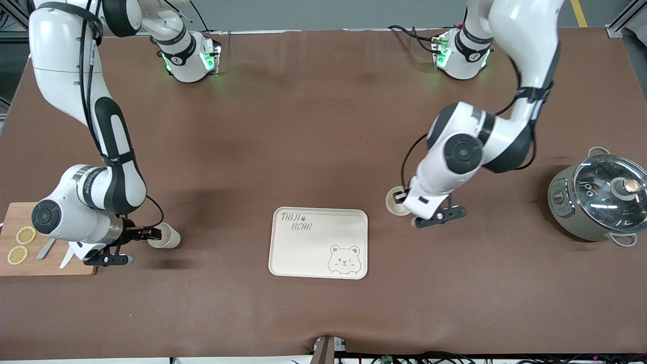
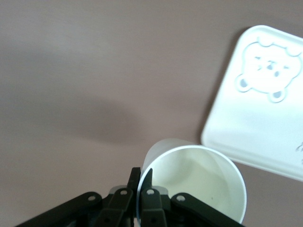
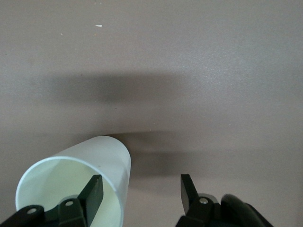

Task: Place white IKEA cup upright on tray with both arms
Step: 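Carry the white cup with the left gripper onto the bear tray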

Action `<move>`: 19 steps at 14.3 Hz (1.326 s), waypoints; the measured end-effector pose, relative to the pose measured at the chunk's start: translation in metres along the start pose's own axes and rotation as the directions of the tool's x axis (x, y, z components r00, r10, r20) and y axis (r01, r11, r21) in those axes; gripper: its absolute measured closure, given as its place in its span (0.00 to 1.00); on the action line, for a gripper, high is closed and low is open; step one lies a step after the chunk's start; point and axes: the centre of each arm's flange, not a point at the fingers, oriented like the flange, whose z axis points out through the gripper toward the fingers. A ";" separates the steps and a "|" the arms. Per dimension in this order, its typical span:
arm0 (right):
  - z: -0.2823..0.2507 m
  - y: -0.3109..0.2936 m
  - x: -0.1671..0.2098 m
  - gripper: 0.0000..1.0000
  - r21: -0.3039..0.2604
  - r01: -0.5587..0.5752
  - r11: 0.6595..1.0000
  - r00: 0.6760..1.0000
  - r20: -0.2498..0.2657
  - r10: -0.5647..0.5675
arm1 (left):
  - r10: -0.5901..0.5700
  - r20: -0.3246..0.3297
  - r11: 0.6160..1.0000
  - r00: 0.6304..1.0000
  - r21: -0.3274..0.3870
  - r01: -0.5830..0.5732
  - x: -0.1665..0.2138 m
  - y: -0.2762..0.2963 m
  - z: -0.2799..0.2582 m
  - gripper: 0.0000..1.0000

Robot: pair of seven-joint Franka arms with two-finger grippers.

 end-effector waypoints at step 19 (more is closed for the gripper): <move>-0.013 -0.038 0.004 0.96 0.011 -0.026 1.000 1.000 0.012 0.026 | -0.002 -0.131 0.998 0.991 -0.067 -0.007 -0.008 0.097 0.111 0.96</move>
